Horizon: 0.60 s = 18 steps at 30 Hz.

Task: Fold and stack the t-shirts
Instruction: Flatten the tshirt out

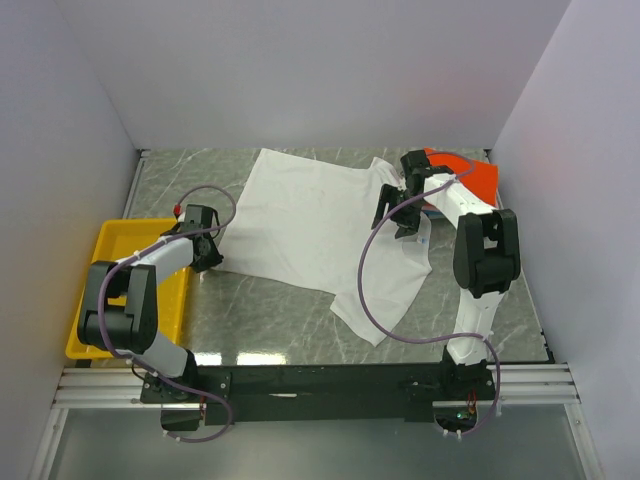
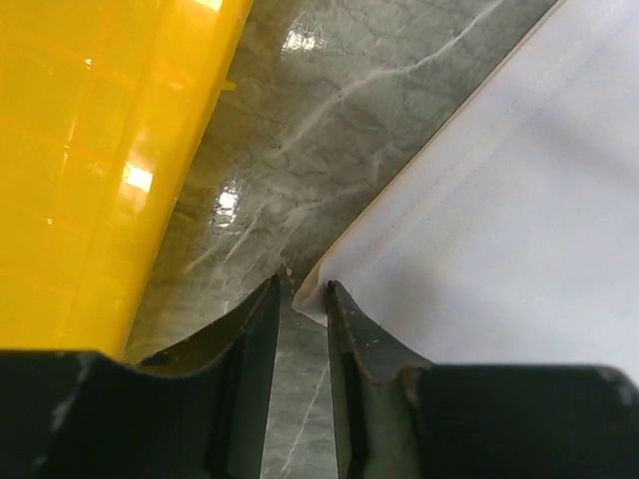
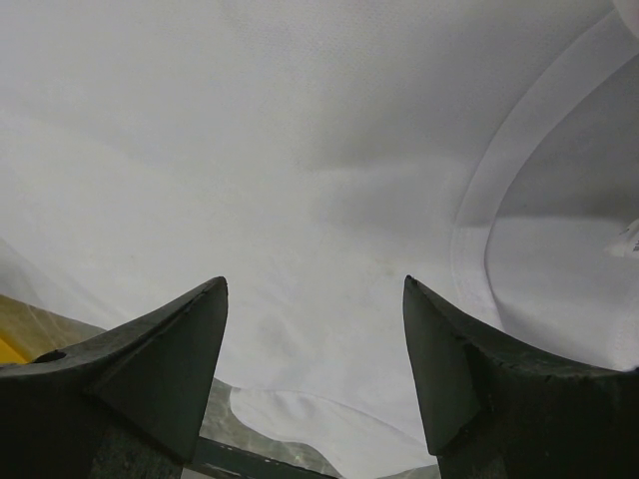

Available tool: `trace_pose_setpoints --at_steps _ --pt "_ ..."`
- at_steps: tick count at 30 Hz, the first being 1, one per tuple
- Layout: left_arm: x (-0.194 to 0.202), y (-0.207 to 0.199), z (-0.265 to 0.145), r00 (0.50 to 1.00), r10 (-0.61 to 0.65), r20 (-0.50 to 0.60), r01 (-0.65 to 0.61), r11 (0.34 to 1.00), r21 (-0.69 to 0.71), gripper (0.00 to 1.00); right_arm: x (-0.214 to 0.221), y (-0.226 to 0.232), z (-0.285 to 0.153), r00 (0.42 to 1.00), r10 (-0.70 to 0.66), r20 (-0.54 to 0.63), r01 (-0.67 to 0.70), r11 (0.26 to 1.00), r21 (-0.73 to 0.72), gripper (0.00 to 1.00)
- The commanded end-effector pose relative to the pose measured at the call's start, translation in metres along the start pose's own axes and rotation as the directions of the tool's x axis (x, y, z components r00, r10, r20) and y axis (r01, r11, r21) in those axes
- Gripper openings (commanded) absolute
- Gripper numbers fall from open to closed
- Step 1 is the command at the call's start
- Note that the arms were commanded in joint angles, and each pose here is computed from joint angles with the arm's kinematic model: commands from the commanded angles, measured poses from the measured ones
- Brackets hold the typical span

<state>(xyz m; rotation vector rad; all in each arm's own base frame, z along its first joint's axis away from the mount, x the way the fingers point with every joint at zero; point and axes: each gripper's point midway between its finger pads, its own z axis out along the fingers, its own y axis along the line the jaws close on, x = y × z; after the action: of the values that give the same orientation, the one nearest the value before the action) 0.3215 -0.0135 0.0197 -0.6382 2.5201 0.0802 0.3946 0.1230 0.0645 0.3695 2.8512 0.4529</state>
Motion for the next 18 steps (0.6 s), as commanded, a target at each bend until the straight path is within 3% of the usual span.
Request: trace_pose_setpoints --at_steps 1,12,18 --pt "0.003 -0.001 0.000 1.000 0.006 -0.018 -0.006 1.000 0.010 0.30 -0.010 0.008 -0.020 0.998 -0.019 0.066 0.021 0.999 -0.037 0.77" --pt "0.002 -0.009 0.005 0.998 0.037 -0.050 -0.035 0.999 0.031 0.00 -0.004 0.018 -0.031 0.997 -0.039 0.065 0.043 0.997 -0.064 0.76" --pt "-0.013 -0.014 -0.003 0.998 0.055 -0.030 -0.054 0.998 0.044 0.00 0.049 0.024 -0.037 0.995 -0.094 0.019 0.095 0.994 -0.056 0.76"
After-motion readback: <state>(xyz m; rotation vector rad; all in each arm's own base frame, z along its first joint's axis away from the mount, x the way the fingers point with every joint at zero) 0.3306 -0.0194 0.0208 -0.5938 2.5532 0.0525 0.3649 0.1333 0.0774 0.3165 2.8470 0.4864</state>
